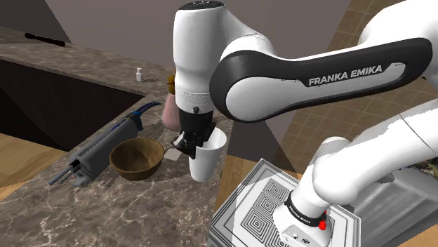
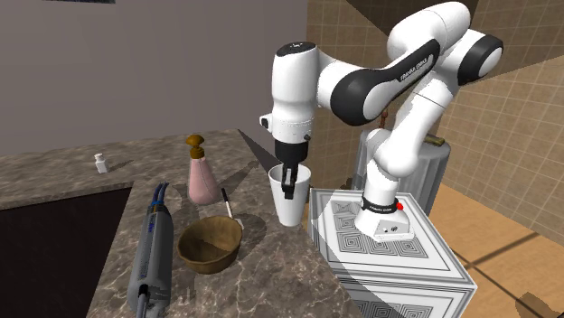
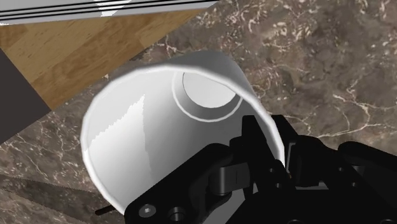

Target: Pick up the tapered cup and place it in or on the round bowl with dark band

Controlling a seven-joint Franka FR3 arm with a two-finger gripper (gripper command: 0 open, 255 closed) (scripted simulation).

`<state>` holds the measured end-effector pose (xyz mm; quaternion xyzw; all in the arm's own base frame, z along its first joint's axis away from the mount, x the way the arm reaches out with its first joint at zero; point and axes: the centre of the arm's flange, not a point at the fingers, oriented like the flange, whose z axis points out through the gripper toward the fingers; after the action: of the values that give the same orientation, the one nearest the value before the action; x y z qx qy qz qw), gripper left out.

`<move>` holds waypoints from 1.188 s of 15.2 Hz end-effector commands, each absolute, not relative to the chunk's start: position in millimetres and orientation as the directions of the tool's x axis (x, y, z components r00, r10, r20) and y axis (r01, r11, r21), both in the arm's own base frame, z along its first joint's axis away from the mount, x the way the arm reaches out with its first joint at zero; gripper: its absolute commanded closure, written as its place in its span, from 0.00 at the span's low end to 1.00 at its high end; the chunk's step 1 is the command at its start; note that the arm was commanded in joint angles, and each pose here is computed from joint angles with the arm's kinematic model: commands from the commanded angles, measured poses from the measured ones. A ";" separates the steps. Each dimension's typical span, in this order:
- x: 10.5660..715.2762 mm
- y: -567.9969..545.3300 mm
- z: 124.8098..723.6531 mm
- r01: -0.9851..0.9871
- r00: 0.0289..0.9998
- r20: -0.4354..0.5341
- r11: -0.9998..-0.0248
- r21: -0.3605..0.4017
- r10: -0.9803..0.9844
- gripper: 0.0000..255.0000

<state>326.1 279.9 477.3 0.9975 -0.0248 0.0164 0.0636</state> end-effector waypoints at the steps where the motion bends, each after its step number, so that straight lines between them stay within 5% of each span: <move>1: 325.4 279.7 488.1 -0.052 0.998 0.036 -0.991 0.126 -0.047 1.00; 13: 325.4 279.7 548.4 -0.052 0.998 0.036 -0.991 0.126 -0.047 1.00; 18: 383.8 306.6 563.2 -0.052 0.998 0.036 -0.991 0.126 -0.047 1.00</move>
<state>372.9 301.3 559.7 0.9975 -0.0245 0.0164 0.0640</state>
